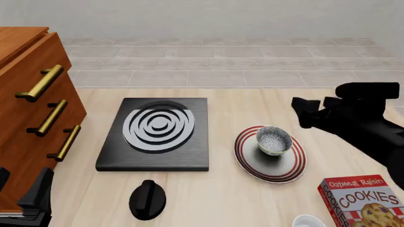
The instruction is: Pick the akita bowl on the stove and place it on the plate.
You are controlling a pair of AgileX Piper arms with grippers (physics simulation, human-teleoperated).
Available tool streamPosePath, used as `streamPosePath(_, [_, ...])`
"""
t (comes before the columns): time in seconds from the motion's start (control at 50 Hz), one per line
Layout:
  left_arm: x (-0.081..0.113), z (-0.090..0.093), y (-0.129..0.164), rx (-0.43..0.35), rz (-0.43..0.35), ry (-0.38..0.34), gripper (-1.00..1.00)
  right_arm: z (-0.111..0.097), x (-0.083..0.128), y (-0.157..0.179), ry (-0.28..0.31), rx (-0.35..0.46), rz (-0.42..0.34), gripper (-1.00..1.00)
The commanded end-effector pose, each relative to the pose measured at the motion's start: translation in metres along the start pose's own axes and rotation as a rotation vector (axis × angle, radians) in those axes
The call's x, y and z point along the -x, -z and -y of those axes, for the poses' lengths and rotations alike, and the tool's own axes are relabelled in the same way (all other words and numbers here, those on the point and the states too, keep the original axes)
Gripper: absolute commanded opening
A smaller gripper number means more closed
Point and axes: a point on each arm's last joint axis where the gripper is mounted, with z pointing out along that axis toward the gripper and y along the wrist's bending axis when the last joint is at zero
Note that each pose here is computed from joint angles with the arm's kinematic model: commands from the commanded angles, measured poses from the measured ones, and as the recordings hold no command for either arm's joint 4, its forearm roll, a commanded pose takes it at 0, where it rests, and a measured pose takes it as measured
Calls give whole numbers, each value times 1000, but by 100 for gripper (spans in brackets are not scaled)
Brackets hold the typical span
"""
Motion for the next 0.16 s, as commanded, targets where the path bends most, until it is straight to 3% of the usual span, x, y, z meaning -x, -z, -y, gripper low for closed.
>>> streamPosePath(0.02, [0,0,0,0,0,0,100,-9,21,41,37,39,67,100])
streamPosePath(0.16, [0,0,0,0,0,0,100,-12,13,76,44,76,104,100])
